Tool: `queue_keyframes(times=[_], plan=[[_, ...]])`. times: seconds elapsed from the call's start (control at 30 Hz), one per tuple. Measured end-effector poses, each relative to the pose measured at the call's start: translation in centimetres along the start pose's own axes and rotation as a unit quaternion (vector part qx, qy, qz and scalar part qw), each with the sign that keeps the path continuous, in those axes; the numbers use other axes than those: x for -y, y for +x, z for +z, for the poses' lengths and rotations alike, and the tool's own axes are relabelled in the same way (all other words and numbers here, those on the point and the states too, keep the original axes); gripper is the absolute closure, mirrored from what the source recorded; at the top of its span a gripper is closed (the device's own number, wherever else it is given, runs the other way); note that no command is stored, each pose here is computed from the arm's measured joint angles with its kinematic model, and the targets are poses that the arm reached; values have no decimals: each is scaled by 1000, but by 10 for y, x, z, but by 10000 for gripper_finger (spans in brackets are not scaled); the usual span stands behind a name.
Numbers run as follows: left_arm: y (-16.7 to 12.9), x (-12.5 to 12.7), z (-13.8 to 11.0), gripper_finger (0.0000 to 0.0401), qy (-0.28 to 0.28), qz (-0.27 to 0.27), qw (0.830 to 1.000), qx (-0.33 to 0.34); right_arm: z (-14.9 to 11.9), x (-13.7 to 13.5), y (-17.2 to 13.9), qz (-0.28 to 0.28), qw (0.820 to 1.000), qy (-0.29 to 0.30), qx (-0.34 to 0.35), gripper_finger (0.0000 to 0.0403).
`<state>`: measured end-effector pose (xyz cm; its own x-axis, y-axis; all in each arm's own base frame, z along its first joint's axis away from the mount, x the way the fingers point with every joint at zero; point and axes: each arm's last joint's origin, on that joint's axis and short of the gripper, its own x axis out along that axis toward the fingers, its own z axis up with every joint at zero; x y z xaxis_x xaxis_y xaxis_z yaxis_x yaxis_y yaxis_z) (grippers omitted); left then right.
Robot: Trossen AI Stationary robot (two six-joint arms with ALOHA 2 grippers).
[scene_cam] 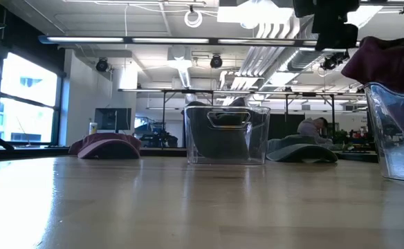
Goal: Pick & Place hat
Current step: Put the black cap into the top transparent bin
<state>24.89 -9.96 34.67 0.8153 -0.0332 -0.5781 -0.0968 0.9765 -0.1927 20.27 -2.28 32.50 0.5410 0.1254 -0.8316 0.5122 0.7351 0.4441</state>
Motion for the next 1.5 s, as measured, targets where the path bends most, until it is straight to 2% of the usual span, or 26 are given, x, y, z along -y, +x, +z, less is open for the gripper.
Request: queue_keyframes(times=[0.1, 0.23, 0.33, 0.43, 0.57, 0.7, 0.87, 0.93, 1.03, 1.23, 1.37, 1.5], plan=[[-9, -2, 3, 330, 16, 11, 1000, -22, 8, 13, -2, -29, 997, 72, 23, 221], [-9, -3, 0, 330, 42, 22, 998, -40, 23, 41, -6, -76, 986, 137, 53, 221], [-9, -5, -2, 330, 51, 37, 997, -47, 41, 70, -5, -132, 975, 161, 76, 221], [-9, -7, 0, 330, 51, 72, 996, -24, 59, 103, 4, -177, 967, 168, 71, 222], [-4, -17, 15, 330, 1, 106, 994, 35, 79, 146, 25, -225, 958, 172, 45, 222], [2, -37, 33, 330, -54, 121, 987, 86, 95, 185, 48, -270, 948, 164, 30, 222], [4, -64, 51, 330, -136, 135, 971, 140, 101, 216, 69, -315, 936, 159, 0, 222], [4, -72, 55, 330, -157, 133, 967, 151, 100, 220, 74, -300, 941, 156, -16, 222], [4, -80, 58, 330, -159, 132, 967, 150, 96, 219, 79, -266, 950, 153, -50, 222], [5, -94, 61, 330, -102, 132, 977, 135, 84, 196, 67, -186, 964, 169, -91, 222], [5, -101, 59, 330, -60, 121, 985, 106, 79, 177, 44, -151, 968, 190, -58, 222], [6, -109, 54, 330, -24, 122, 990, 65, 78, 169, 23, -161, 963, 217, 3, 222]])
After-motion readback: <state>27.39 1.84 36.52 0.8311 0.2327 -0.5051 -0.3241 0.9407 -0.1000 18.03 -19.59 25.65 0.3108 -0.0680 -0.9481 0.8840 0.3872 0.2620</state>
